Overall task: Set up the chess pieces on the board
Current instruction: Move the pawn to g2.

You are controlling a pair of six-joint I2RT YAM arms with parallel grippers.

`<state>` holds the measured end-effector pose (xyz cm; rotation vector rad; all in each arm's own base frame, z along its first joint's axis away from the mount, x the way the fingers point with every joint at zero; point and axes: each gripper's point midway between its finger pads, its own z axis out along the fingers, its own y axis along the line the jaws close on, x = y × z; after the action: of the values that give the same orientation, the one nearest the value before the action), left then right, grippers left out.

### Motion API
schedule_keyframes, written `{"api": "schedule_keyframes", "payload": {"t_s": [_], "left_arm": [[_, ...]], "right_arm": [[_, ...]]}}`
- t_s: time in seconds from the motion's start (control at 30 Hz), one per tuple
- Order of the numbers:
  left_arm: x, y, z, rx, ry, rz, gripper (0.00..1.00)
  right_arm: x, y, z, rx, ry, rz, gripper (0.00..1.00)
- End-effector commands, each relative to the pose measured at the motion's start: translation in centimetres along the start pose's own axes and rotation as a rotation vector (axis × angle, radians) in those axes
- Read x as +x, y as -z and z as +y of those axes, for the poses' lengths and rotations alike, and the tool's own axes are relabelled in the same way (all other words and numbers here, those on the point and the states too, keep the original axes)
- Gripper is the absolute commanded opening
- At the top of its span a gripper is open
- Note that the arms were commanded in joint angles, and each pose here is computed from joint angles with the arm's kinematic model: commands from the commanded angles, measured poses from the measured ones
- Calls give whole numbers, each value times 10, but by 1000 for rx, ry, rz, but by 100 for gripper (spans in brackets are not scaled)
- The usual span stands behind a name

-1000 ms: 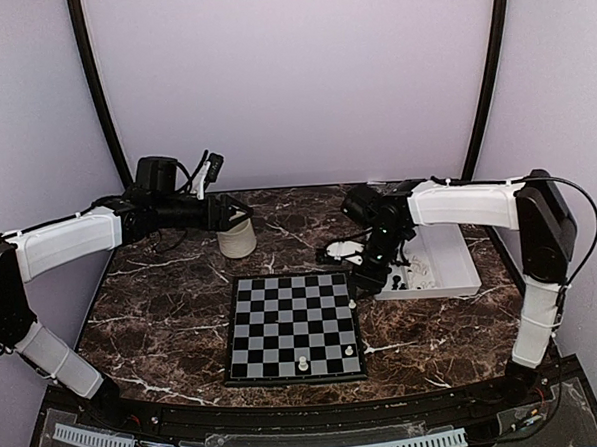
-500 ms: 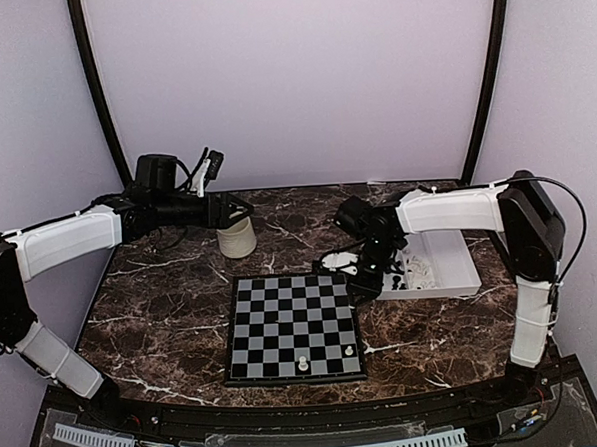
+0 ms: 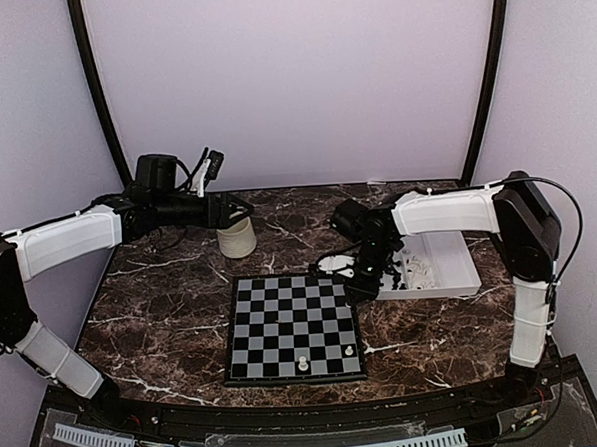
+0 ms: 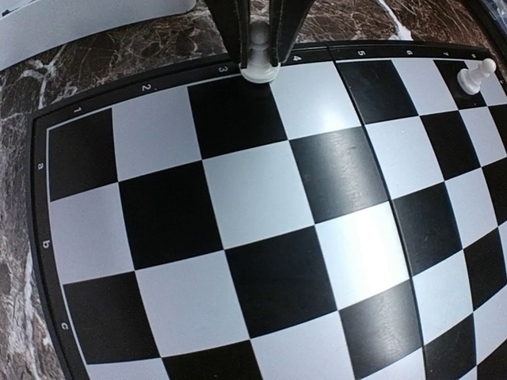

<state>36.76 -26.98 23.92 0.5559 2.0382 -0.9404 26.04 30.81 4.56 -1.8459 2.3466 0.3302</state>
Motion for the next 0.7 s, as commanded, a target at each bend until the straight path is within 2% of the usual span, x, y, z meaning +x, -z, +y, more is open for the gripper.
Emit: {"api": "schedule_keyframes", "payload": {"t_s": [0.0,0.33,0.67], "left_arm": [[-14,4,-6,19,-17,-26,73],[-14,3,-6,21,-15,-25,73],[-10,3,-5,17,-5,-7,73]], "right_arm": [[-14,8,9,-4,36,-25,1],[-30,15,61,-38,178,-22,0],[-23,3,107,-131,274,24,0]]}}
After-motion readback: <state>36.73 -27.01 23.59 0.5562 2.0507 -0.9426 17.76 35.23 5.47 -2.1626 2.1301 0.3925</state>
